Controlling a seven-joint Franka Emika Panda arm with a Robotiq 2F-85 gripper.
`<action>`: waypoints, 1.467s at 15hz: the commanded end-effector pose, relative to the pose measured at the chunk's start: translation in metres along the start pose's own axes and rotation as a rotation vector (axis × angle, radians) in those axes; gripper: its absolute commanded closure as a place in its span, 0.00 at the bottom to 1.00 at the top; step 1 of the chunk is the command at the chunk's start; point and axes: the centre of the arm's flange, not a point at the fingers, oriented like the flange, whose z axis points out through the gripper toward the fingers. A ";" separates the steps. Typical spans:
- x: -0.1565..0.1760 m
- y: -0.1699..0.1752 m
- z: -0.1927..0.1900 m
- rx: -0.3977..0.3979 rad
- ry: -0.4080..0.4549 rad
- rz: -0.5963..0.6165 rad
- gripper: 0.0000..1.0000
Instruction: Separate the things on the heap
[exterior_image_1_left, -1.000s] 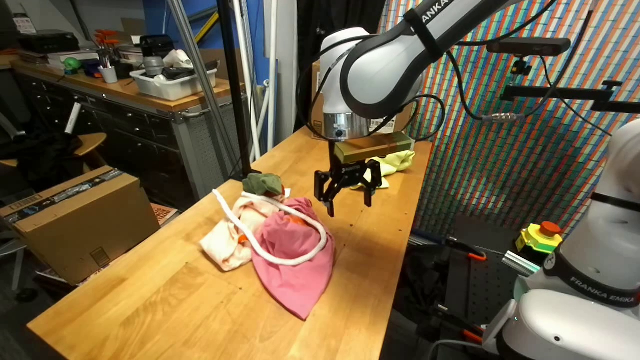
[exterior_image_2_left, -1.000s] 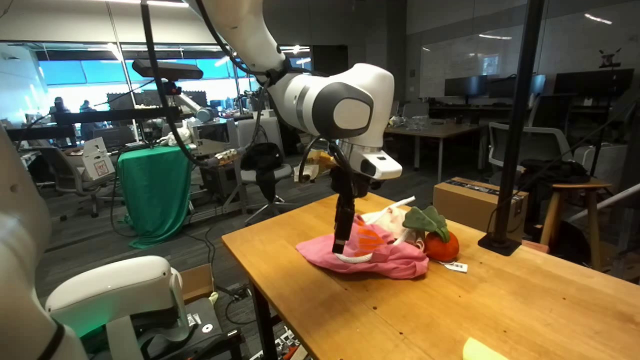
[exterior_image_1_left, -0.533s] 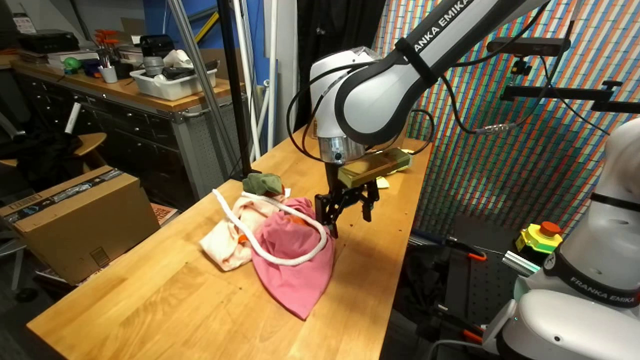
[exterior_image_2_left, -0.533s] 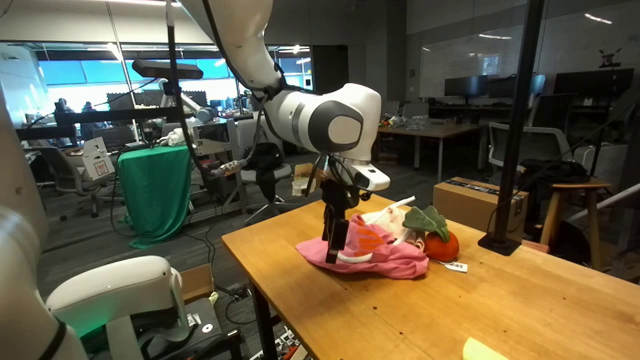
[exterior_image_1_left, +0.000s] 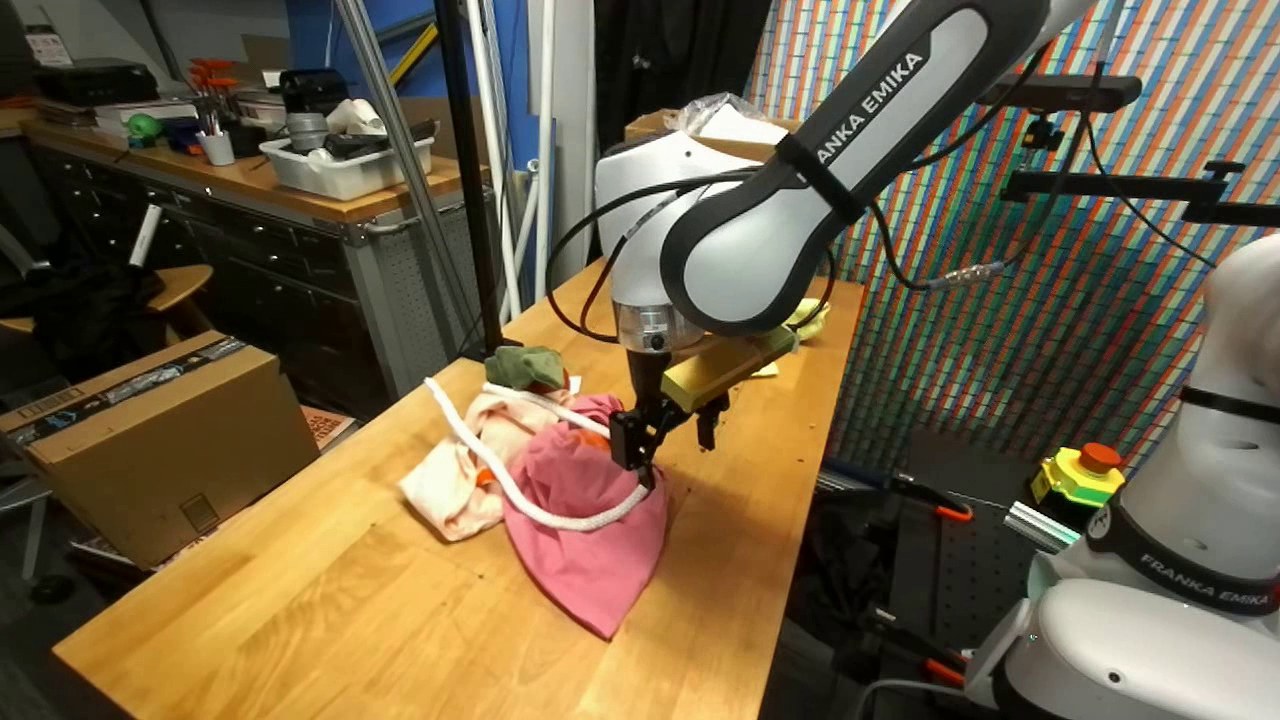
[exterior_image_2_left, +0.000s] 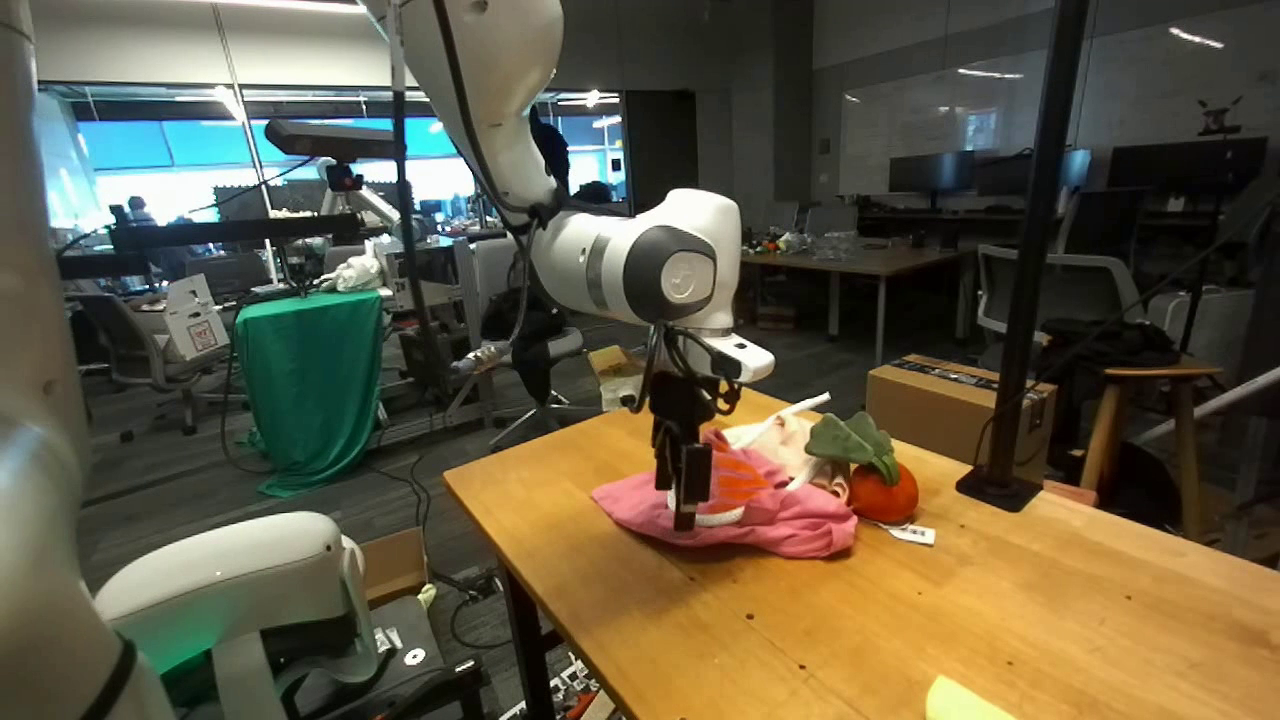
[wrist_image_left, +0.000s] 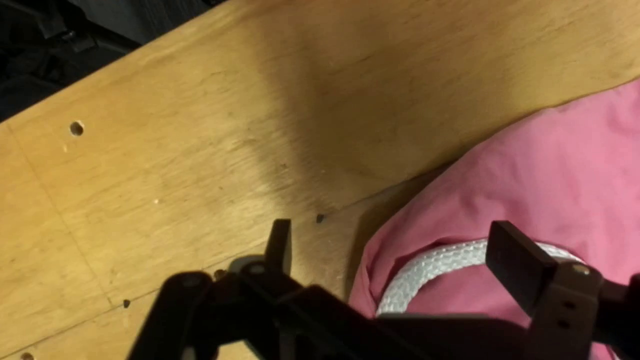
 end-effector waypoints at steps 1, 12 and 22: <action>0.015 -0.009 -0.006 -0.014 0.066 -0.007 0.00; 0.042 -0.006 0.002 -0.011 0.083 0.030 0.00; 0.047 -0.015 -0.007 -0.041 0.164 0.026 0.00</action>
